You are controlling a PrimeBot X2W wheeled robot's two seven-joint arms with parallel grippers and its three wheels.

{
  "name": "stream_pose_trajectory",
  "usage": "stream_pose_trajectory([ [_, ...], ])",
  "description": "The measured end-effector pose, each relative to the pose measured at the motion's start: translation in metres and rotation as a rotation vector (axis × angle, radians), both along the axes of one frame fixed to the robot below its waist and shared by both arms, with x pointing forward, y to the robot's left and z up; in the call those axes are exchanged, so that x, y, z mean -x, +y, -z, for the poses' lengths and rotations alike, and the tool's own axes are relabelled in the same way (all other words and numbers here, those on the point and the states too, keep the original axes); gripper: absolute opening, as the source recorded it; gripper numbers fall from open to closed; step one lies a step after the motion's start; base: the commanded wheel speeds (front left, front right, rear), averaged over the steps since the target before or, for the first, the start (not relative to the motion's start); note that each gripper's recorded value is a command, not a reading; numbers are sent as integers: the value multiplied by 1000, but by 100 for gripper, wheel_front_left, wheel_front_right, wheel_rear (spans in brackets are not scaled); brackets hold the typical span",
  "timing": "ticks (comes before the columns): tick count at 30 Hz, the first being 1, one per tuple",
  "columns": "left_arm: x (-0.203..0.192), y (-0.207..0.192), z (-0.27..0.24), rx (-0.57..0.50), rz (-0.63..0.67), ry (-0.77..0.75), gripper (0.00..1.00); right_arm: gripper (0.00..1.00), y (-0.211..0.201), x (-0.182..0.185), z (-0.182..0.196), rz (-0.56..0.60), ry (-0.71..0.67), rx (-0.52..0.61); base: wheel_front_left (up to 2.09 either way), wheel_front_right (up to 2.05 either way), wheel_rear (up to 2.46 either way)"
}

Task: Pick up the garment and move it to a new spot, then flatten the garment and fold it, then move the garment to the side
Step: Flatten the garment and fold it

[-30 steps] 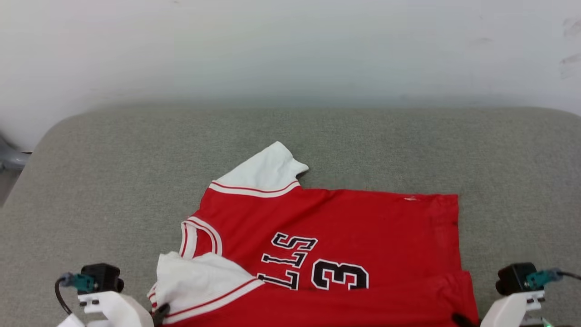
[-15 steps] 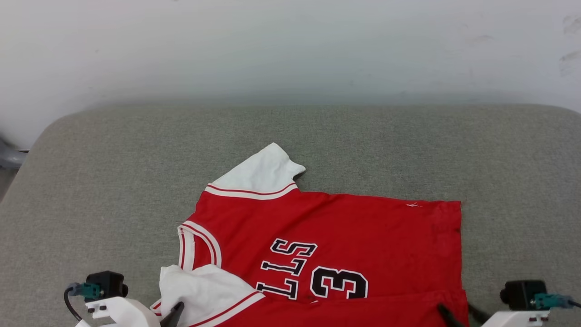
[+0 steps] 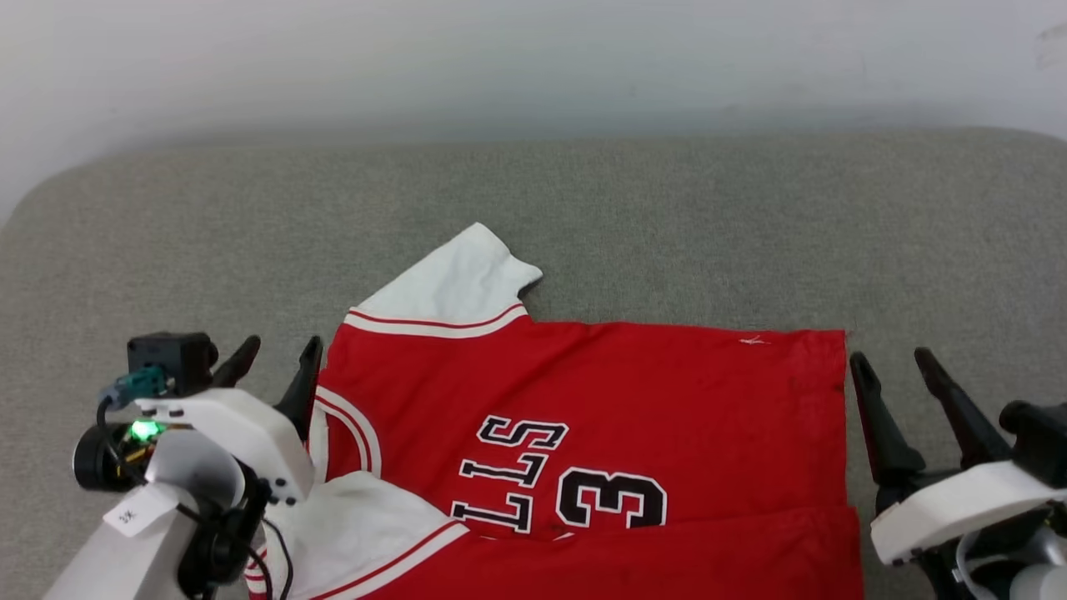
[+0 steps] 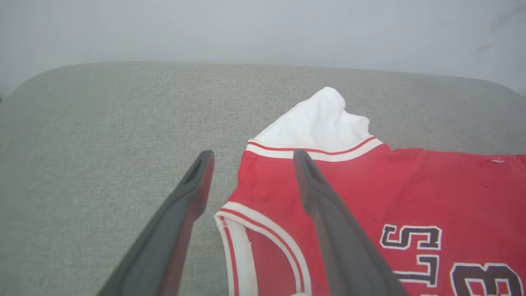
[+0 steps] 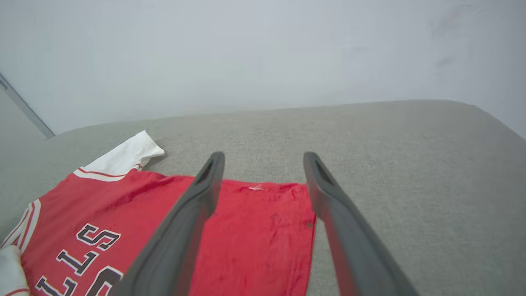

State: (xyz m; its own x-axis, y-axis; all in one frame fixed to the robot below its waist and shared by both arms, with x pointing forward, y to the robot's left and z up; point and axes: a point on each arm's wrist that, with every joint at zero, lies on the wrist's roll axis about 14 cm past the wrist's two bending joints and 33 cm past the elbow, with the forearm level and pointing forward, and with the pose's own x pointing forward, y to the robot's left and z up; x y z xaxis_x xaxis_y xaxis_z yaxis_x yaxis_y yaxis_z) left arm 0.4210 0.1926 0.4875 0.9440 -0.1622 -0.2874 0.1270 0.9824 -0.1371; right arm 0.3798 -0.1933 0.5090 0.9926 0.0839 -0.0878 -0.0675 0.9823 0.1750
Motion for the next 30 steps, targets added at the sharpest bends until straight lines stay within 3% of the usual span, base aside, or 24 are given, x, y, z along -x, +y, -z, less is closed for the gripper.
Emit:
stream_pose_trajectory([
  [12, -104, -36, 22, -34, 112, 23, 100, 100, -13, -52, -18, 18, -87, 101, 0, 0, 0],
  [20, -135, -87, 68, -46, 338, 303, 100, 100, -37, -59, -4, 75, -47, 137, 0, 0, 0],
  [30, -143, -93, 117, -131, 413, 643, 100, 100, -54, -51, 27, 137, 40, 113, 0, 0, 0],
])
